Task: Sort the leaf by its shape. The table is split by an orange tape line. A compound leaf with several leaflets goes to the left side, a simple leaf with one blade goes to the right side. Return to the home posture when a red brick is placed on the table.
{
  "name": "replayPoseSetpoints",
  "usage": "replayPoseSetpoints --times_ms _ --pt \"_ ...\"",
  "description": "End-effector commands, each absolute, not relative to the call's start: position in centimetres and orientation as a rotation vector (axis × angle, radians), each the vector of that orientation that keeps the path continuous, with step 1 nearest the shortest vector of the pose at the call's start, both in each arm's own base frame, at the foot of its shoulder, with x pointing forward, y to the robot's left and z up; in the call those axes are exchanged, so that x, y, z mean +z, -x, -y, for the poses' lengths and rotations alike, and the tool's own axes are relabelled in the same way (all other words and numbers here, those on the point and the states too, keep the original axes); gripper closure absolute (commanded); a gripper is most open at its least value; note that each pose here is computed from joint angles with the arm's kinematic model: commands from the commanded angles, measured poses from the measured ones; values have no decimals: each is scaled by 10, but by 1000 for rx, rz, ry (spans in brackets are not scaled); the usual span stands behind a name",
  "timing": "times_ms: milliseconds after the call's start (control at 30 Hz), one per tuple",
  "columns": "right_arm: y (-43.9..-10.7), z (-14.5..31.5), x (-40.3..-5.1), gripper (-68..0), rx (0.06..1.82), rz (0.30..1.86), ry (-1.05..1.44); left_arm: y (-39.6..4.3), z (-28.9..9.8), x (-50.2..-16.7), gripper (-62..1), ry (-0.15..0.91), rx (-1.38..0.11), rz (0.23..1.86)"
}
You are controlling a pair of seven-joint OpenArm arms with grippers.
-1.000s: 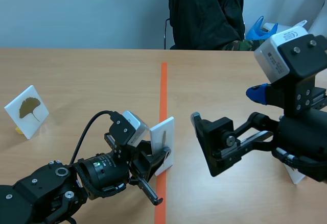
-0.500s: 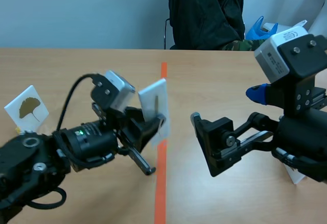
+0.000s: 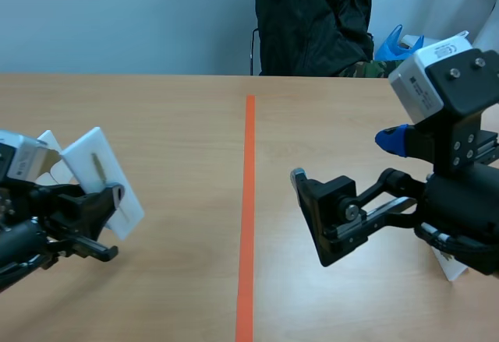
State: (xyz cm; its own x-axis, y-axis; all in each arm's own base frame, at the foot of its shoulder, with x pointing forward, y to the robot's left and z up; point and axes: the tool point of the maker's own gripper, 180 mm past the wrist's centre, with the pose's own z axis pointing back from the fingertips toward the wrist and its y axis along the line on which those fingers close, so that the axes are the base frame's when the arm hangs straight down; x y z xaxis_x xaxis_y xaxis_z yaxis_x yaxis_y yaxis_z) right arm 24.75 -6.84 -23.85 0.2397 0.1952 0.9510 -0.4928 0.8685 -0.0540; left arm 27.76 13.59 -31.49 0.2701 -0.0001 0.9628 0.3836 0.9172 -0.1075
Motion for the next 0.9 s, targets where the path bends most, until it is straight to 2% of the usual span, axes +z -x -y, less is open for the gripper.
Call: replayPoseSetpoints --times_ms 0,200,367,633,867 --pt "-253 72 -229 -679 481 1283 -272 -285 -141 -298 -55 349 -244 1339" --pt "-253 72 -229 -679 481 1282 -272 -292 -191 -288 -55 226 -101 1394" --pt "-253 72 -229 -679 481 1283 -272 -290 -226 -297 -55 127 26 1390" --pt "-253 72 -229 -679 481 1282 -272 -296 -251 -312 -55 51 102 1383" --pt "-253 72 -229 -679 481 1282 -272 -311 -268 -329 -55 25 160 1360"
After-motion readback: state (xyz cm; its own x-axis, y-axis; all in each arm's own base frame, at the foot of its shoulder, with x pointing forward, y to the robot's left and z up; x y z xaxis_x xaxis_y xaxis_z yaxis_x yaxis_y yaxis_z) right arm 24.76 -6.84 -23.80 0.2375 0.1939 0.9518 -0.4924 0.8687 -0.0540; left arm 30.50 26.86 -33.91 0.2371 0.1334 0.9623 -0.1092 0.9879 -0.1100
